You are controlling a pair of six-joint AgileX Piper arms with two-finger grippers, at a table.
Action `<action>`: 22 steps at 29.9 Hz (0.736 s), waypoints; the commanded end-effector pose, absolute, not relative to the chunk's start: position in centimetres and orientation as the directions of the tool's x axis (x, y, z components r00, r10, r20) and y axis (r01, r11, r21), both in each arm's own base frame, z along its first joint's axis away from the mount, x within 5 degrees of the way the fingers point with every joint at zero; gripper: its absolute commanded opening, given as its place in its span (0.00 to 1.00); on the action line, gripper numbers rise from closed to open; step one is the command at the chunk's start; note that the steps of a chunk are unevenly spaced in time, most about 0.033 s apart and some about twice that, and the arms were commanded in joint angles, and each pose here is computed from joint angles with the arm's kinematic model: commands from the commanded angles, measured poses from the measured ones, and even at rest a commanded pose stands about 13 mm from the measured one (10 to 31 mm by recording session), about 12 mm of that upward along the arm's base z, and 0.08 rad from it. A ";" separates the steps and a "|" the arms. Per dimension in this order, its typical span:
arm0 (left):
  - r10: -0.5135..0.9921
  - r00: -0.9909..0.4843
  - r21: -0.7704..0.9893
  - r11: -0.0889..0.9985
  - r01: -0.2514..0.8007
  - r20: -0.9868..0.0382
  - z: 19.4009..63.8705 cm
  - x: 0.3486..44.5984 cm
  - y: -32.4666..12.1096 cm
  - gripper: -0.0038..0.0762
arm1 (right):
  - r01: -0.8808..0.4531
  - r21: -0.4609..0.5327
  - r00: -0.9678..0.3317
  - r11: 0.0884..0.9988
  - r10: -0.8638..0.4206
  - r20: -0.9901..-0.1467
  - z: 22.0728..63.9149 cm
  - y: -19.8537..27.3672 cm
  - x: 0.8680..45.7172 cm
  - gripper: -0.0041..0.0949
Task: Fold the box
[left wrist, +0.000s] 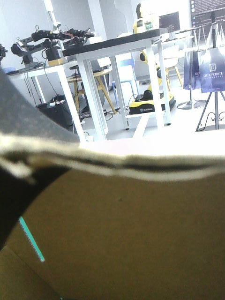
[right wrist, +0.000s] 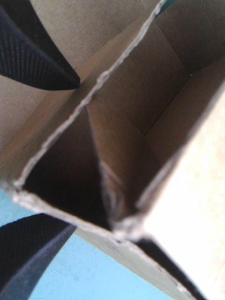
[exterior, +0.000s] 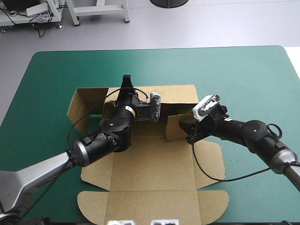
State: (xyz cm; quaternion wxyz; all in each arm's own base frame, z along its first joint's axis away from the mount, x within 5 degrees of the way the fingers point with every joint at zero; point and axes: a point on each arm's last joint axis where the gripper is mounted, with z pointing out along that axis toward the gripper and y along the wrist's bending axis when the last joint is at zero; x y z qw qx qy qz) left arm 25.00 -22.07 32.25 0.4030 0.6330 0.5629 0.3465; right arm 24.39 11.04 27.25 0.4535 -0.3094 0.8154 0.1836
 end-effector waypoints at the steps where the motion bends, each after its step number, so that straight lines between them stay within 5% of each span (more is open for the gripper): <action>1: 0.988 0.131 0.931 0.026 0.364 -0.079 34.3 24.9 -21.8 0.04 | -0.698 0.049 -0.367 0.715 -0.298 -0.881 28.9 11.4 23.9 0.71; 22: 0.980 0.061 0.895 0.145 0.423 -0.188 33.5 26.6 -20.6 0.04 | -0.656 0.054 -0.349 0.753 -0.238 -0.907 29.7 11.2 24.4 0.67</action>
